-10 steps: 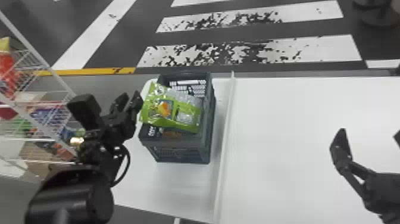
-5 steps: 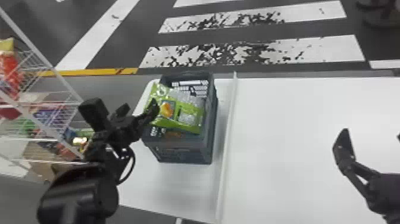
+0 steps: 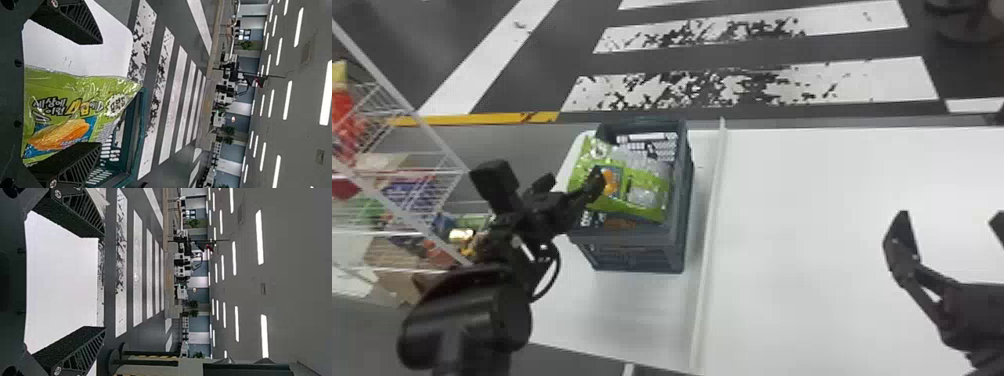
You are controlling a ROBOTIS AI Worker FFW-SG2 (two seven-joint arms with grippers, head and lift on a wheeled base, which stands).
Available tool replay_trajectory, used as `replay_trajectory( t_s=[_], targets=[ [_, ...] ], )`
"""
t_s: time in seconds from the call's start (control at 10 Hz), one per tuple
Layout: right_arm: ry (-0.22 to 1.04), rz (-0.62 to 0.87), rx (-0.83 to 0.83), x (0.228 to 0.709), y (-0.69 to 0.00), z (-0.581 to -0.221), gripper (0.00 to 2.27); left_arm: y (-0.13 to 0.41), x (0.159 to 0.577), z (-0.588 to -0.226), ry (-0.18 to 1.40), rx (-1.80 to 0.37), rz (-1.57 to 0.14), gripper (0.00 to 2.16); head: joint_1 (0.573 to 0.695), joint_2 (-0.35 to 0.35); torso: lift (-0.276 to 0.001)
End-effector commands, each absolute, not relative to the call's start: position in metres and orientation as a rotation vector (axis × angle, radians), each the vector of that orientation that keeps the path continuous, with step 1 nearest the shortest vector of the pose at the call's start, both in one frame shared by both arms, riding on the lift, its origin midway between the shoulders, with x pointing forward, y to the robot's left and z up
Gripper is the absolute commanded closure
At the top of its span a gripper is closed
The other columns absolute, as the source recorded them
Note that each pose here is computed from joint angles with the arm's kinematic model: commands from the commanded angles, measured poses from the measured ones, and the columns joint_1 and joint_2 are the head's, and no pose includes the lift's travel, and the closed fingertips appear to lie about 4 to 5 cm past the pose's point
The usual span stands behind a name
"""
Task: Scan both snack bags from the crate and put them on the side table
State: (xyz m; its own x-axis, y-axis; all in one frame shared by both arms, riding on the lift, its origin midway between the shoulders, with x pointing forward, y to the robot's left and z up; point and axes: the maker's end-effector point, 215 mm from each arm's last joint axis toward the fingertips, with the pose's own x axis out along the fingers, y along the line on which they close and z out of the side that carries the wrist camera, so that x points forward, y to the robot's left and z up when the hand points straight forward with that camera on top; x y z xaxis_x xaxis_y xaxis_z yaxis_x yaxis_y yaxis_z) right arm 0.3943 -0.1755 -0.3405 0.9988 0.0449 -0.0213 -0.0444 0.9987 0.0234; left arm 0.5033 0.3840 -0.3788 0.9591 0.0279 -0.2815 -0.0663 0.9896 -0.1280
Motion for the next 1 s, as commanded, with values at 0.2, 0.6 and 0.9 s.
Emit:
replay_trajectory(
  t_s=[0.2,0.6,0.9],
  targets=[
    [0.023,0.045,0.022,0.395,-0.175,-0.341,0.09,0.371,0.508,-0.386,0.298,-0.155,-0.015,0.07,0.695,0.249,-0.087],
    [0.025,0.044,0.023,0.395,-0.175,-0.342,0.09,0.365,0.506,-0.387,0.304,-0.152,-0.060,0.69,0.695,0.230,-0.087],
    [0.025,0.044,0.023,0.395,-0.175,-0.342,0.09,0.372,0.500,-0.389,0.313,-0.156,-0.043,1.43,0.695,0.233,-0.087]
  ],
)
